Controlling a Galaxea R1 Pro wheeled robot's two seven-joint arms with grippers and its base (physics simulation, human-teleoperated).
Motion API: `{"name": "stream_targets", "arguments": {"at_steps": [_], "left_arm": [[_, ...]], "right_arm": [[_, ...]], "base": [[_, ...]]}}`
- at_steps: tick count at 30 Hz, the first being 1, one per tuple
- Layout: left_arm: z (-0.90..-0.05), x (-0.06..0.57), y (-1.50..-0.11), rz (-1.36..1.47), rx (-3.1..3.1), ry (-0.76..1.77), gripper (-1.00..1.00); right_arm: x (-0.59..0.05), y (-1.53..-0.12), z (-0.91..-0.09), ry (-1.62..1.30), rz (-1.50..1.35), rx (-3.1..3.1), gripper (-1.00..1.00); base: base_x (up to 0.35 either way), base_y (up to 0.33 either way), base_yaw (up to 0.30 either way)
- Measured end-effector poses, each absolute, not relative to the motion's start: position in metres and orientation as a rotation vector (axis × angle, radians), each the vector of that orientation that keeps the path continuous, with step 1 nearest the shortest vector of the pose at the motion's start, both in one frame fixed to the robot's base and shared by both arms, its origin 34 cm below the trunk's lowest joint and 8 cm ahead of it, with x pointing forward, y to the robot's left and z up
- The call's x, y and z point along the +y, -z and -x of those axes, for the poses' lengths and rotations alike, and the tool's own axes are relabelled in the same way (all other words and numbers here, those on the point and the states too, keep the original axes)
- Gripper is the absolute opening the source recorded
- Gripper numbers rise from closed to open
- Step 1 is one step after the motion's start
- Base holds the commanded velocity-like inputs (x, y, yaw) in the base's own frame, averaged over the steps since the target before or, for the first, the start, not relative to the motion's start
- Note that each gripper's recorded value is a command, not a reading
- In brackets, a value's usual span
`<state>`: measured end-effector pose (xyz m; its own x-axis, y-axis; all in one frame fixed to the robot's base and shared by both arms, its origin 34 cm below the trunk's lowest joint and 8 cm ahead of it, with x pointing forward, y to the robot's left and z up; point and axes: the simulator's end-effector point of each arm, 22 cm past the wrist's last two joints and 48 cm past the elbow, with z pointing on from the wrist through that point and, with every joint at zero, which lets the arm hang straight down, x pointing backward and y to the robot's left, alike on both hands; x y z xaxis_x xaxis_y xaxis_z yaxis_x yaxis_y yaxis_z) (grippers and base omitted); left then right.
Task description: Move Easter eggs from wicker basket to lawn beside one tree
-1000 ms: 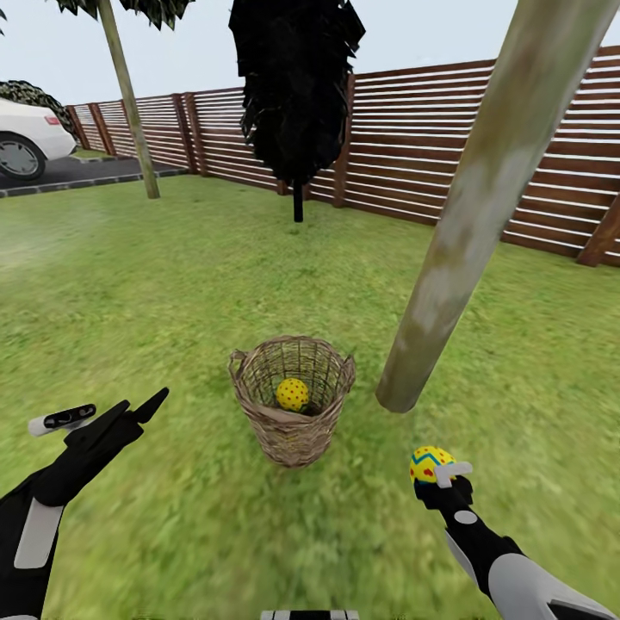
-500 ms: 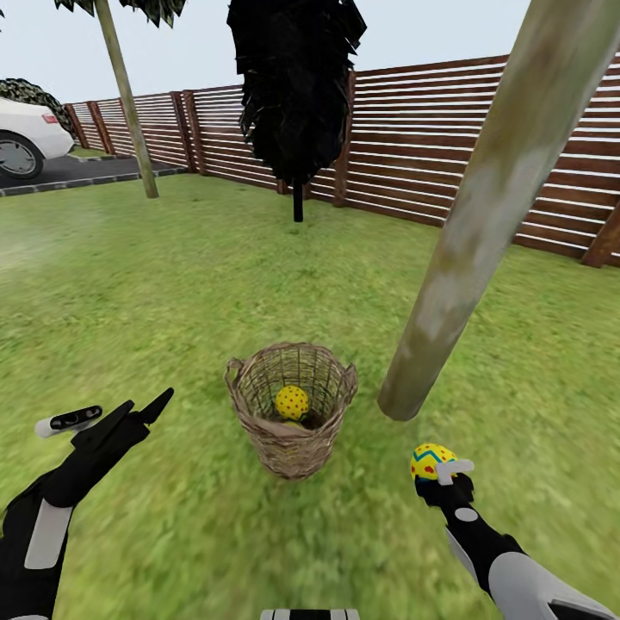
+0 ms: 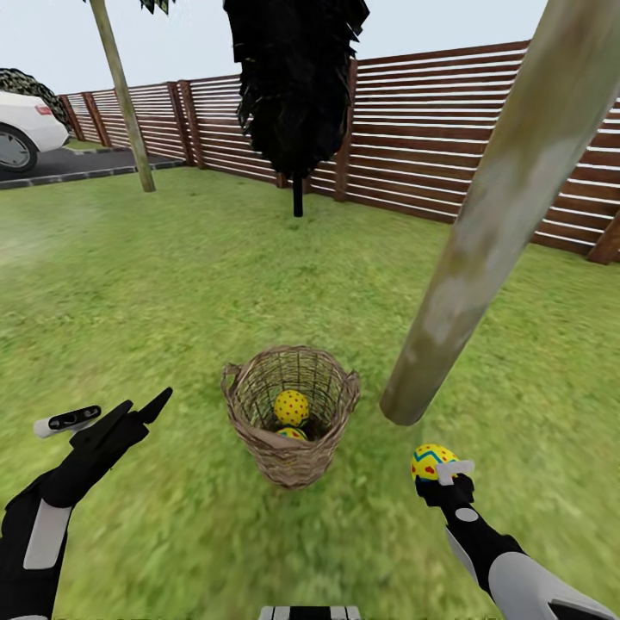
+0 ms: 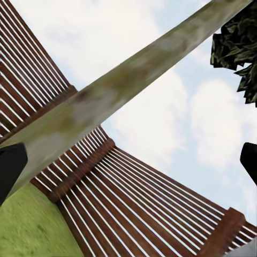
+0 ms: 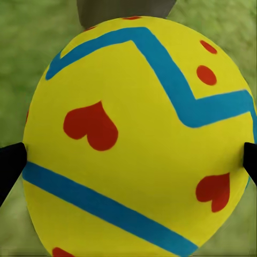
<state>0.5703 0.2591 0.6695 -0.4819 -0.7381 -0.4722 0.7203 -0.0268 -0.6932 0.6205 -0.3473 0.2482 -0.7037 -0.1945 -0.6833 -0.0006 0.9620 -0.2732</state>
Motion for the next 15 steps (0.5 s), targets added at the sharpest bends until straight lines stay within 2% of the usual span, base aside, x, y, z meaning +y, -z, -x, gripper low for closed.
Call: {"name": "stream_targets", "arguments": {"at_steps": [15], "left_arm": [[-0.575, 0.256, -0.652, 0.054, 1.168, 1.739, 1.00]], "right_arm": [[-0.358, -0.238, -0.624, 0.403, 0.110, 2.362, -1.00]], "base": [[0.009, 0.000, 0.000]]}}
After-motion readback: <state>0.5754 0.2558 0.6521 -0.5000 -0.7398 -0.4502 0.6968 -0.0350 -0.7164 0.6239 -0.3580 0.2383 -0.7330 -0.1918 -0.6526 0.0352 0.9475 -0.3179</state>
